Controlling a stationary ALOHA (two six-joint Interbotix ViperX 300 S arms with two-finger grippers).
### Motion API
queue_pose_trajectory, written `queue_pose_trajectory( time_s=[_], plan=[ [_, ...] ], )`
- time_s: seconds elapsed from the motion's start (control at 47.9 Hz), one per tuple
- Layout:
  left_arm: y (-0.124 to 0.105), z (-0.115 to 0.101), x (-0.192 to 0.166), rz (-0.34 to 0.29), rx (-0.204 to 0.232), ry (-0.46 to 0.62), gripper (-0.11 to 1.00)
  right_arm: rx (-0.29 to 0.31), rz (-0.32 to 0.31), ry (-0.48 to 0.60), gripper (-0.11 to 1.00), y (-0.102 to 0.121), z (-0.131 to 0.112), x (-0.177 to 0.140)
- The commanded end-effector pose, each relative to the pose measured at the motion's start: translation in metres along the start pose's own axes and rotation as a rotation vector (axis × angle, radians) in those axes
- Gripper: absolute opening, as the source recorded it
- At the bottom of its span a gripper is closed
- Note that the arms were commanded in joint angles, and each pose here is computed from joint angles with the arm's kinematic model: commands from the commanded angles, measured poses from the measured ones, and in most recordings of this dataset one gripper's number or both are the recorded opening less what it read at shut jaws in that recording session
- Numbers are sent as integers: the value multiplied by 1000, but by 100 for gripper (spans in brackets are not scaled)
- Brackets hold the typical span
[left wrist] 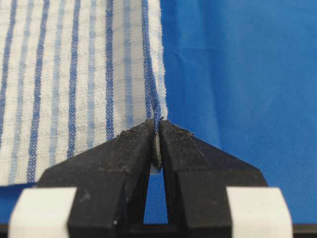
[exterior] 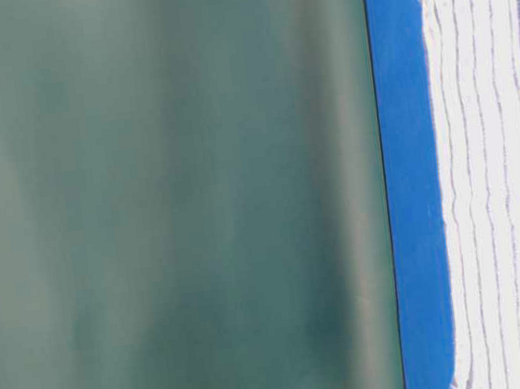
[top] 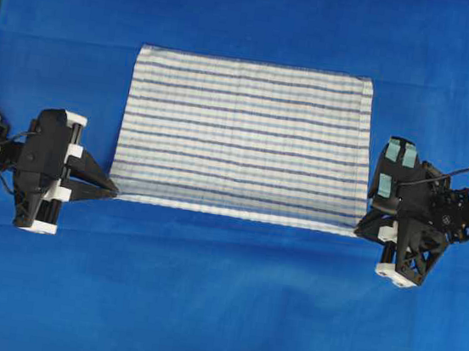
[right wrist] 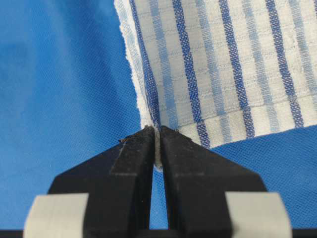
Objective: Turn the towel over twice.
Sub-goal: 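Open both grippers to release the towel's near corners, then pull both grippers back outward away from the towel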
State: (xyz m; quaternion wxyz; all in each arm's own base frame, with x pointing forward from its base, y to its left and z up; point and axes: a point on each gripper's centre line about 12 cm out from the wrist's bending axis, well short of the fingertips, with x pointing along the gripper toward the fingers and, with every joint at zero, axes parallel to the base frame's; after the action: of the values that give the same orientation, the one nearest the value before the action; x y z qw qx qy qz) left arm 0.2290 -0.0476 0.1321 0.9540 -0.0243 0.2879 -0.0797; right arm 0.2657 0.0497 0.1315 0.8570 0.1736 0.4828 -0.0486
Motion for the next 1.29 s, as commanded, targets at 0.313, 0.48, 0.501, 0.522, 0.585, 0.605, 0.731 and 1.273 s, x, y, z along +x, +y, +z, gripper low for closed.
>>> queue_pose_trajectory(
  time_s=[0.313, 0.48, 0.501, 0.522, 0.585, 0.605, 0.731, 1.273],
  plan=[
    [-1, 9, 1, -1, 4, -23, 4, -41, 1, -25, 7, 5, 12, 0],
    [0, 12, 2, 2, 0, -26, 10, -40, -6, -32, 7, 3, 18, 1],
    [0, 12, 2, 3, -2, -25, 14, -39, -5, -31, 7, 4, 18, 1],
    [0, 13, 2, 2, -2, -25, 19, -37, -5, -33, 7, 4, 19, 1],
    [0, 14, 3, 3, -2, -22, 34, -37, -2, -38, 7, 5, 20, 0],
    [0, 15, 3, 2, -2, -22, 42, -40, -1, -40, 7, 5, 21, 0],
    [-1, 22, 2, 2, 2, -22, 72, -43, 2, -48, 29, 7, 25, -1],
    [13, 83, -54, 58, -9, -280, 68, -291, -22, -339, 62, 8, 71, -69]
  ],
)
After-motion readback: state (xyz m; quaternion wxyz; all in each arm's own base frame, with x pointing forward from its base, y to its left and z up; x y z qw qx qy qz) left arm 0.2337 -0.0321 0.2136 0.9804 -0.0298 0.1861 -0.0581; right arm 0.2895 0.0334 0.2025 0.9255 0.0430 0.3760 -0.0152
